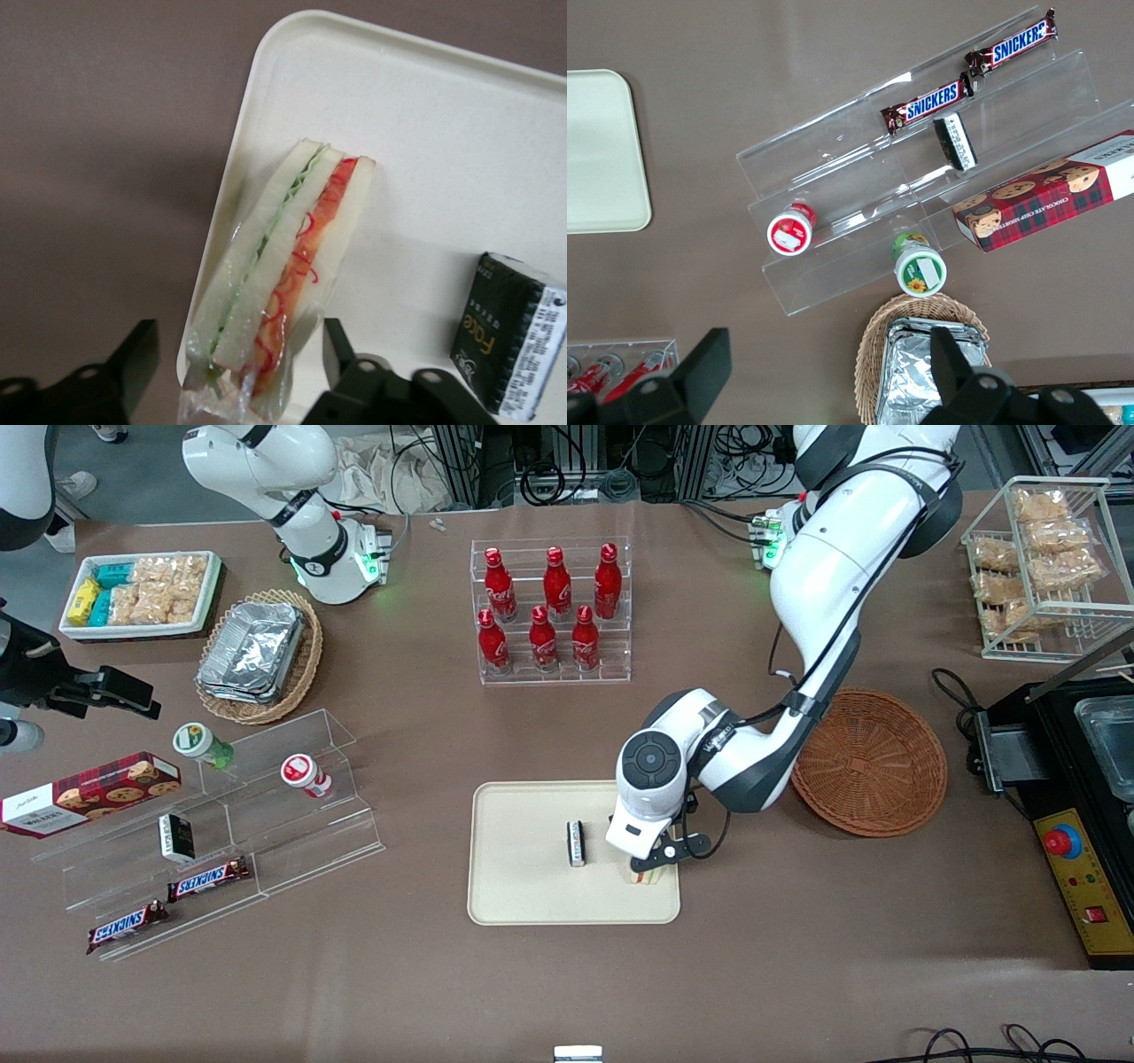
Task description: Place sandwich from basket to tray
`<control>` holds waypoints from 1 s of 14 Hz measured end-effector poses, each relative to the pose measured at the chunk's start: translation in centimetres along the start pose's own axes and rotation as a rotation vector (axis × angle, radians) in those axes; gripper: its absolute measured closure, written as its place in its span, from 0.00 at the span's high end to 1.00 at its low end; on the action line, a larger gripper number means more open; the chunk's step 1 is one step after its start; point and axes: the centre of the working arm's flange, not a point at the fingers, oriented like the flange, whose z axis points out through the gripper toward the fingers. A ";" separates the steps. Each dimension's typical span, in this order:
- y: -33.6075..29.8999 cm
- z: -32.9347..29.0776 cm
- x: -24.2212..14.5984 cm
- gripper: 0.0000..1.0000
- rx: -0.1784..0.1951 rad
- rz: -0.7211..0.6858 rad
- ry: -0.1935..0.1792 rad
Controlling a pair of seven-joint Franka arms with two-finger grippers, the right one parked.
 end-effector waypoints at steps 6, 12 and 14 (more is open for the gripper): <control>-1.9 -6.1 2.1 1.00 0.004 -0.059 0.030; -18.6 -23.2 10.0 1.00 -0.097 -0.100 0.038; -23.9 -25.8 10.3 1.00 -0.123 -0.047 0.036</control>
